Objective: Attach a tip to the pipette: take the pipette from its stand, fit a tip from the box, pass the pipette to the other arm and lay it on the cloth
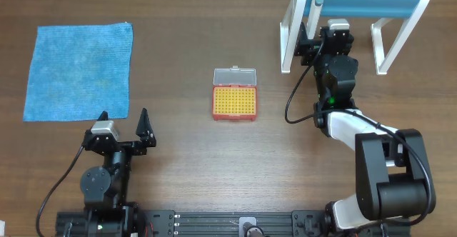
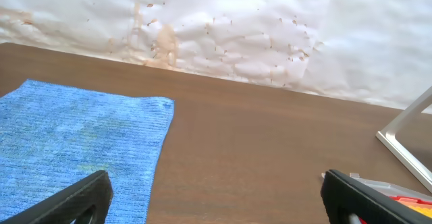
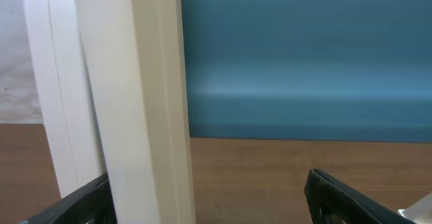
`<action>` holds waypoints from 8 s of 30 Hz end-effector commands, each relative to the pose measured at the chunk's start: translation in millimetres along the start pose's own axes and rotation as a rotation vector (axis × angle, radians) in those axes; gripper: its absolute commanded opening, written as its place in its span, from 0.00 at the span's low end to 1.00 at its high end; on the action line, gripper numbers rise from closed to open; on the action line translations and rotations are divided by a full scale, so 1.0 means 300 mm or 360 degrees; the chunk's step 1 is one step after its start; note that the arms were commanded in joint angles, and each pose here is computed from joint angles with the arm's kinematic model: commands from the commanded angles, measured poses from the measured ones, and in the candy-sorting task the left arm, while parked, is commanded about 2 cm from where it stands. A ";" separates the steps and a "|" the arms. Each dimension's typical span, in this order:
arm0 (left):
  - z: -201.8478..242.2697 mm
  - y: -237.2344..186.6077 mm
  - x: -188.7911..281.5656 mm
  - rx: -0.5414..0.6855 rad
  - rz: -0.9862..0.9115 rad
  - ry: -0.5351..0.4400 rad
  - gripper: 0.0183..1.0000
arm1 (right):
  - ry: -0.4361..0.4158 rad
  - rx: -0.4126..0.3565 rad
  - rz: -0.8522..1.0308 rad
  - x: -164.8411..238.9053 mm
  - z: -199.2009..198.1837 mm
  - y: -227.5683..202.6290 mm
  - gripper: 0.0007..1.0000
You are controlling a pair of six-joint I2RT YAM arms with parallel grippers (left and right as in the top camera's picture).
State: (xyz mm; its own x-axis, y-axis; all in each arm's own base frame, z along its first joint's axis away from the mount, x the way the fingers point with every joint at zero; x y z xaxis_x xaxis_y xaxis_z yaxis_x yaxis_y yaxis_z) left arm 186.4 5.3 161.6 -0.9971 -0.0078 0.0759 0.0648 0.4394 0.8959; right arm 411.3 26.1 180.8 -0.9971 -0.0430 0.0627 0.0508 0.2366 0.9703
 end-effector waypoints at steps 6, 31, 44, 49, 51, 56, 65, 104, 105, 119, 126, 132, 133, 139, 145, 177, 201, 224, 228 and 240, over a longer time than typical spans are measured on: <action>0.002 -0.003 0.001 0.0021 -0.0002 0.0008 1.00 | -0.0048 0.0041 -0.0002 -0.030 -0.026 0.000 0.86; 0.002 -0.003 0.001 0.0021 -0.0003 0.0008 1.00 | -0.0053 0.0040 0.0008 -0.054 -0.035 0.002 0.68; 0.002 -0.003 0.001 0.0021 -0.0002 0.0008 1.00 | -0.0049 0.0039 -0.0017 -0.053 -0.035 0.012 0.08; 0.002 -0.003 0.001 0.0021 -0.0002 0.0008 1.00 | -0.0063 0.0038 -0.0072 -0.050 -0.042 0.038 0.08; 0.002 -0.003 0.001 0.0021 -0.0002 0.0008 1.00 | -0.0065 0.0038 -0.0077 -0.049 -0.043 0.043 0.08; 0.002 -0.003 0.001 0.0021 -0.0002 0.0008 1.00 | -0.0066 0.0038 -0.0081 -0.048 -0.044 0.046 0.08; 0.002 -0.003 0.001 0.0021 -0.0002 0.0008 1.00 | -0.0086 0.0036 -0.0167 -0.028 -0.058 0.110 0.08; 0.002 -0.003 0.001 0.0021 -0.0002 0.0008 1.00 | 0.1352 -0.0040 -0.0560 0.395 0.599 0.217 0.08; 0.002 -0.003 0.001 0.0021 -0.0002 0.0008 1.00 | 0.1350 -0.0041 -0.0597 0.392 0.606 0.217 0.08; 0.002 -0.003 0.001 0.0021 -0.0002 0.0008 1.00 | 0.1317 -0.0041 -0.0675 0.323 0.643 0.149 0.08; 0.002 -0.003 0.001 0.0021 -0.0002 0.0008 1.00 | 0.1329 -0.0042 -0.0617 0.258 0.682 0.101 0.08; 0.002 -0.003 0.001 0.0021 -0.0002 0.0008 1.00 | 0.1335 -0.0042 -0.0595 0.223 0.705 0.078 0.08; 0.002 -0.003 0.001 0.0021 -0.0002 0.0008 1.00 | 0.1336 -0.0042 -0.0590 0.222 0.706 0.075 0.08; 0.002 -0.003 0.001 0.0021 -0.0002 0.0008 1.00 | 0.1340 -0.0042 -0.0565 0.219 0.711 0.057 0.08; 0.002 -0.003 0.001 0.0021 -0.0002 0.0008 1.00 | 0.1322 -0.0042 -0.0533 0.204 0.699 0.032 0.08; 0.002 -0.003 0.001 0.0021 -0.0002 0.0008 1.00 | 0.1368 -0.0040 -0.0527 0.217 0.718 0.030 0.08; 0.002 -0.003 0.001 0.0021 -0.0002 0.0008 1.00 | 0.1398 -0.0062 -0.0466 0.221 0.737 -0.001 0.08; 0.002 -0.003 0.001 0.0021 -0.0002 0.0008 1.00 | 0.1429 -0.0062 -0.0316 0.265 0.739 -0.111 0.08; 0.002 -0.003 0.001 0.0021 -0.0002 0.0008 1.00 | 0.1435 -0.0062 -0.0283 0.279 0.736 -0.130 0.08; 0.002 -0.003 0.001 0.0021 -0.0002 0.0008 1.00 | 0.1432 -0.0037 -0.0221 0.305 0.728 -0.171 0.08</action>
State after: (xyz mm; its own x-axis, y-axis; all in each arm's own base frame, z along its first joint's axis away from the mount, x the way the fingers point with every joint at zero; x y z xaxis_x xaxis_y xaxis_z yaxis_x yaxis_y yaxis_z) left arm 186.4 5.3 161.6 -0.9971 -0.0078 0.0759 0.0648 0.4394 0.8959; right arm 320.7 226.3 130.0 -0.5896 -0.8054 -0.0607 -0.1985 0.0717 0.9775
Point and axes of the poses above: each gripper's point midway between its finger pads, its own x axis back along the fingers, its own z axis along the line the jaws close on, y = z × x, the point moved 6 cm from there along x, back along the fingers, and after that the axes turned 15 degrees about x, right-handed, at the moved point
